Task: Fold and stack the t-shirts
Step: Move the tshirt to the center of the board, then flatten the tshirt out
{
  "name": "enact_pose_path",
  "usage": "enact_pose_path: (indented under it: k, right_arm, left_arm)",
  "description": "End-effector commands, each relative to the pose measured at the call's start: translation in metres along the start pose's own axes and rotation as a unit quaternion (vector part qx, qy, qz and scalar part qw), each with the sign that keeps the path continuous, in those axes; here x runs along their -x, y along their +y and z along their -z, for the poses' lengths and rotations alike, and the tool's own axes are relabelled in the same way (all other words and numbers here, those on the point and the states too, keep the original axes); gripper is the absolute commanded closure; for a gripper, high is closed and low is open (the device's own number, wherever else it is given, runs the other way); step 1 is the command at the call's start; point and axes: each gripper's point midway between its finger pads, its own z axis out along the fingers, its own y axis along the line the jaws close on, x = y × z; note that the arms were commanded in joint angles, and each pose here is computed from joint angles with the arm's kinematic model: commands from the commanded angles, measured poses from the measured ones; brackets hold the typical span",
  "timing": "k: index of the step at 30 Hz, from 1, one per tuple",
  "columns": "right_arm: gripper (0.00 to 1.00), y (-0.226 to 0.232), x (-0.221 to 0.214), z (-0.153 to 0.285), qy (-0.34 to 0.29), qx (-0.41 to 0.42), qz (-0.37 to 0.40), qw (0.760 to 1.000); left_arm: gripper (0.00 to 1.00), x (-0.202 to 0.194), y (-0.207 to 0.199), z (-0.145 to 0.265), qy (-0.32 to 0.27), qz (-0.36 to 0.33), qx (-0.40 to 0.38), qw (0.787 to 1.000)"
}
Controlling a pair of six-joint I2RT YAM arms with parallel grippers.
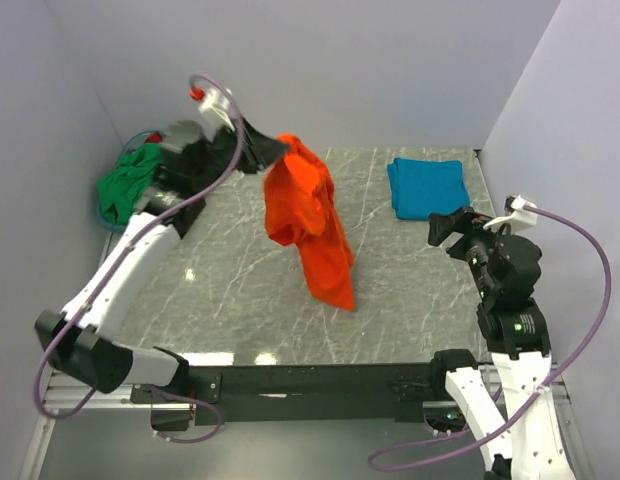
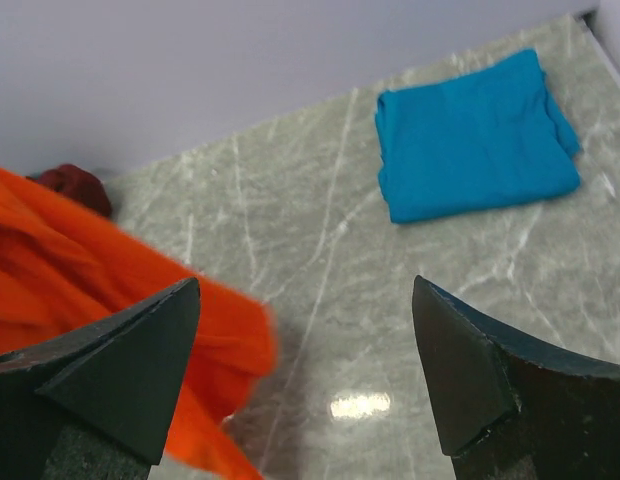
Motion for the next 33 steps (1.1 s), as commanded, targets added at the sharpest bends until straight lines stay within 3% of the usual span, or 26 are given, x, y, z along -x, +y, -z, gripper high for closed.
enact_pose_path:
  k: [1,4,5,7,10,12,16,19,25,30,33]
  right_arm:
    - [0.08,-0.01,-0.005,-0.008,0.025,-0.035,-0.004,0.999]
    - [0.07,-0.01,-0.025,-0.014,0.068,-0.031,-0.006,0.997]
    - [0.07,-0.005,-0.033,-0.016,0.086,-0.018,-0.01,0.996]
    - [0.07,-0.006,-0.052,-0.021,0.118,-0.013,-0.017,0.993]
    - [0.07,-0.002,-0.088,-0.026,0.171,-0.002,-0.016,0.985]
    - [0.07,-0.001,-0.107,-0.031,0.194,-0.015,-0.004,0.981]
    - [0.07,0.033,-0.167,-0.022,0.282,0.024,0.017,0.959]
    - [0.08,0.046,-0.217,-0.007,0.348,0.05,0.004,0.936]
    - [0.09,0.064,-0.275,0.016,0.398,0.072,-0.019,0.914]
    - [0.11,0.064,-0.285,0.017,0.401,0.061,-0.012,0.914]
    - [0.13,0.066,-0.288,0.014,0.407,0.057,-0.003,0.912]
  left_arm:
    - [0.66,-0.045,0.081,-0.008,0.015,0.052,0.134,0.99]
    - [0.29,-0.083,0.161,0.016,0.028,0.076,0.307,0.948]
    - [0.01,-0.085,0.176,0.026,0.019,0.084,0.344,0.935]
    - [0.01,-0.094,0.208,0.057,-0.003,0.074,0.433,0.899]
    - [0.0,-0.107,0.222,0.088,-0.014,0.065,0.473,0.878]
    - [0.0,-0.125,0.224,0.099,0.001,0.07,0.47,0.88]
    - [0.0,-0.178,0.195,0.091,0.089,0.105,0.375,0.917]
    - [0.01,-0.223,0.179,0.094,0.138,0.118,0.336,0.924]
    - [0.01,-0.291,0.187,0.116,0.216,0.122,0.36,0.899]
    - [0.09,-0.305,0.184,0.1,0.227,0.119,0.312,0.915]
    - [0.17,-0.315,0.193,0.091,0.242,0.112,0.314,0.911]
